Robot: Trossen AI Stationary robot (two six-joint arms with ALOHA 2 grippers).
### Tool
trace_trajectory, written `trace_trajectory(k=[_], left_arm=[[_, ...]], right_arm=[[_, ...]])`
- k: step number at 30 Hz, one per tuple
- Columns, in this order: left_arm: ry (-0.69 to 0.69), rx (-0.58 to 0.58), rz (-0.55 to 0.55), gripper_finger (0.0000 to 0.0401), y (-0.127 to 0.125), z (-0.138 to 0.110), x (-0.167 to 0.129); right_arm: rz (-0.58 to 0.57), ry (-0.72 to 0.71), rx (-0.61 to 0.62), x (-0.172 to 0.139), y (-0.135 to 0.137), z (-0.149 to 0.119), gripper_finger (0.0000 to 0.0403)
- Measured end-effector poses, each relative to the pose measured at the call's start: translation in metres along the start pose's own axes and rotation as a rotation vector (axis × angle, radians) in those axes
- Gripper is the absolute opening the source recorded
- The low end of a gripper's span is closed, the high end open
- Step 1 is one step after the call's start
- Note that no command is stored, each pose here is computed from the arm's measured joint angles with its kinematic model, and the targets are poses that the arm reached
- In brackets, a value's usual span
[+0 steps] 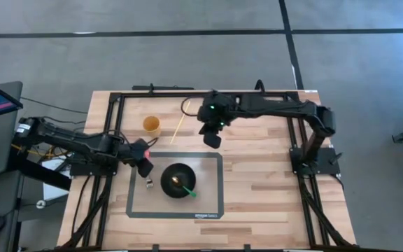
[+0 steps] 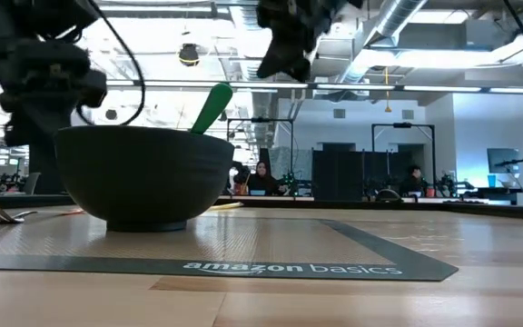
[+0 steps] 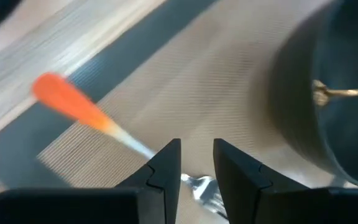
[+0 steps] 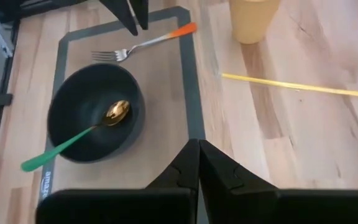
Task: Pick & Place Utensil
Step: Put the orange fork into the black bowl
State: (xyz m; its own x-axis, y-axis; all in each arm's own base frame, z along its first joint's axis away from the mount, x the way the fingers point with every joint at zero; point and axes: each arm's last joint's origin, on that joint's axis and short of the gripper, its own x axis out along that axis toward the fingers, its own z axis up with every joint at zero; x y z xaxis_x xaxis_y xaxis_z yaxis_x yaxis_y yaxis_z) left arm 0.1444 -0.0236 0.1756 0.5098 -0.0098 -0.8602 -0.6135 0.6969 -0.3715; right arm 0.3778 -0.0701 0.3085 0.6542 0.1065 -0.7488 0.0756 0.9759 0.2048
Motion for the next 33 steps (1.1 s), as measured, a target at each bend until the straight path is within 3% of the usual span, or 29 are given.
trace_trajectory(k=[13,18,21,25,33], left_arm=[[0.011,-0.293,0.146,0.0095,0.030,-0.022,0.025],[-0.030,-0.302,0.098,0.0095,0.027,-0.020,0.028],[-0.045,-0.305,0.073,0.0095,0.024,-0.018,0.029],[-0.026,-0.315,0.109,0.0095,0.026,-0.019,0.034],[-0.003,-0.312,0.189,0.0095,0.025,-0.019,0.048]], right_arm=[[0.071,-0.249,-0.068,0.031,0.015,-0.088,0.0000],[0.105,-0.341,-0.168,0.044,0.026,-0.098,0.0000],[0.146,-0.308,-0.183,0.048,0.031,-0.103,0.0000],[0.187,-0.280,-0.150,0.052,0.039,-0.107,0.0000],[0.247,-0.280,-0.197,0.054,0.063,-0.110,0.0000]])
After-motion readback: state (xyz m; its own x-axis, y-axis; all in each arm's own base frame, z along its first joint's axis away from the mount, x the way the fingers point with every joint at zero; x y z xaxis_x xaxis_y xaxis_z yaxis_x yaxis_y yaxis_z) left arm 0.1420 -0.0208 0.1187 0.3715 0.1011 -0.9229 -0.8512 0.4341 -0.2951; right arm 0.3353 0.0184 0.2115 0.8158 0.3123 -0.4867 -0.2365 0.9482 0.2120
